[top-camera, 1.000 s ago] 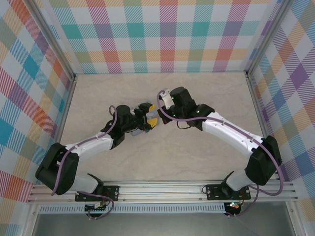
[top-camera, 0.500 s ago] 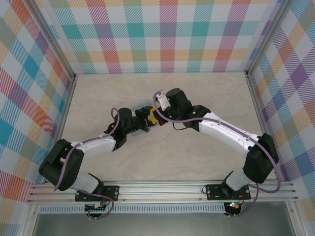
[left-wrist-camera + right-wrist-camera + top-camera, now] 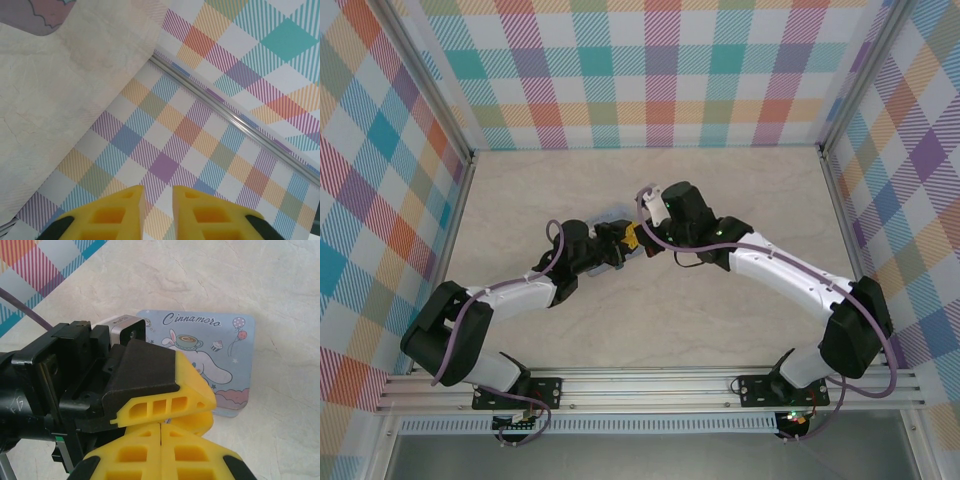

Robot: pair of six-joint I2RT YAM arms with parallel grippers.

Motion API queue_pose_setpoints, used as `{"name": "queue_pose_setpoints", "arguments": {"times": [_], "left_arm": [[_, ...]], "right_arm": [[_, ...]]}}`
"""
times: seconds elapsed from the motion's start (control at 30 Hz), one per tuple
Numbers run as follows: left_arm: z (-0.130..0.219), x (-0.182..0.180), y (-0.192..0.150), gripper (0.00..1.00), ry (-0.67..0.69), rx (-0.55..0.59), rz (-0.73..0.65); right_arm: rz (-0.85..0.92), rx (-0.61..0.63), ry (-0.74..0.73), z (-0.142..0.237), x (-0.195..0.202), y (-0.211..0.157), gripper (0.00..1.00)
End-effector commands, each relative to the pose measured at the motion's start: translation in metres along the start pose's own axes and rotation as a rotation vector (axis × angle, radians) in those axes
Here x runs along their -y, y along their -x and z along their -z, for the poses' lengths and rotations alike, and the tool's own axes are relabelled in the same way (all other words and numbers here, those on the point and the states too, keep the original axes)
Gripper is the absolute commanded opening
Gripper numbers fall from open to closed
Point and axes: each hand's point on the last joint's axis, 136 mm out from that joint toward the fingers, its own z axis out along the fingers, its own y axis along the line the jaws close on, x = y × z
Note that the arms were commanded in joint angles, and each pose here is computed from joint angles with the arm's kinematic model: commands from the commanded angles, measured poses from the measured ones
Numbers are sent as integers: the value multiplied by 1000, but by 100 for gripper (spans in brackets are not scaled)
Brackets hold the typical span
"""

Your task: Unlock the padlock with the key

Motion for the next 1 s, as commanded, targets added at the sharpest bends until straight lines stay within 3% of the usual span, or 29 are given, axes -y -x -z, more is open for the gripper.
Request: {"name": "queue_pose_setpoints", "arguments": {"times": [0.0,0.37,0.47,0.57,0.63,0.83,0.97], "left_arm": [[0,4,-4,17,-35,-25,102],[-1,1,-2,5,-27,-21,98],[-2,4,-2,0,-32,-13,35],[0,17,-4,0,-38,24,-143],[5,33,-6,0,-58,66,-297],[32,89,-36,0,-82,163,-942],[43,111,-61,0,-177,157,-1194]], "right_arm": [[-6,37,11,9,-5,7,0],[-36,45,4,13,-3,1,0],[-64,50,30,18,-4,0,0],[-102,40,108,24,-10,-4,3],[-124,53,159,32,-12,-7,15],[-208,198,354,81,-8,6,48],[-202,293,502,108,-18,21,64]]}}
